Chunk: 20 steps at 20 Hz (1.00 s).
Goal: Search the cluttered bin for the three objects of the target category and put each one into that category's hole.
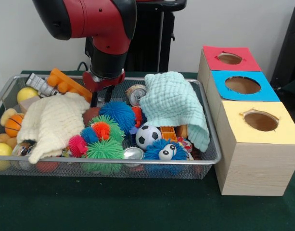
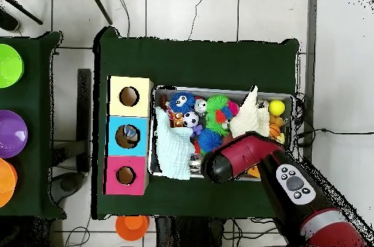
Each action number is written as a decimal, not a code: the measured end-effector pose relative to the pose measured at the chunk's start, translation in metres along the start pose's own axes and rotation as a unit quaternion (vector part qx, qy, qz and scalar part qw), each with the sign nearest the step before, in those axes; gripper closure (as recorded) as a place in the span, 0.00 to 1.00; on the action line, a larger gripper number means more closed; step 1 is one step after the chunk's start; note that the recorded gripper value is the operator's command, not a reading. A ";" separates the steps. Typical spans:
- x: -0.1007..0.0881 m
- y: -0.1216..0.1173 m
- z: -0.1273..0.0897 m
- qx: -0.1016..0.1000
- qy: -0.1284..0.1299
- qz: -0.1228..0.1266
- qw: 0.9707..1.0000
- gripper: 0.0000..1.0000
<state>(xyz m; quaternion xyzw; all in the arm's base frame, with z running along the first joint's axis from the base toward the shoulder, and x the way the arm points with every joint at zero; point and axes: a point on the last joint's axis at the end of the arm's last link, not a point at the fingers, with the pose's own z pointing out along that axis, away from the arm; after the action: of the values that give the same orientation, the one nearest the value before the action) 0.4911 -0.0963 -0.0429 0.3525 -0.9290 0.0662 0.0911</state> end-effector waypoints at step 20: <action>0.060 -0.015 -0.035 -0.005 0.004 0.047 0.999 1.00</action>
<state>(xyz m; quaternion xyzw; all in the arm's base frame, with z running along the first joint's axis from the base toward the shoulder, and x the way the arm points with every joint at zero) 0.4615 -0.1389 0.0054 0.3073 -0.9446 0.0673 0.0934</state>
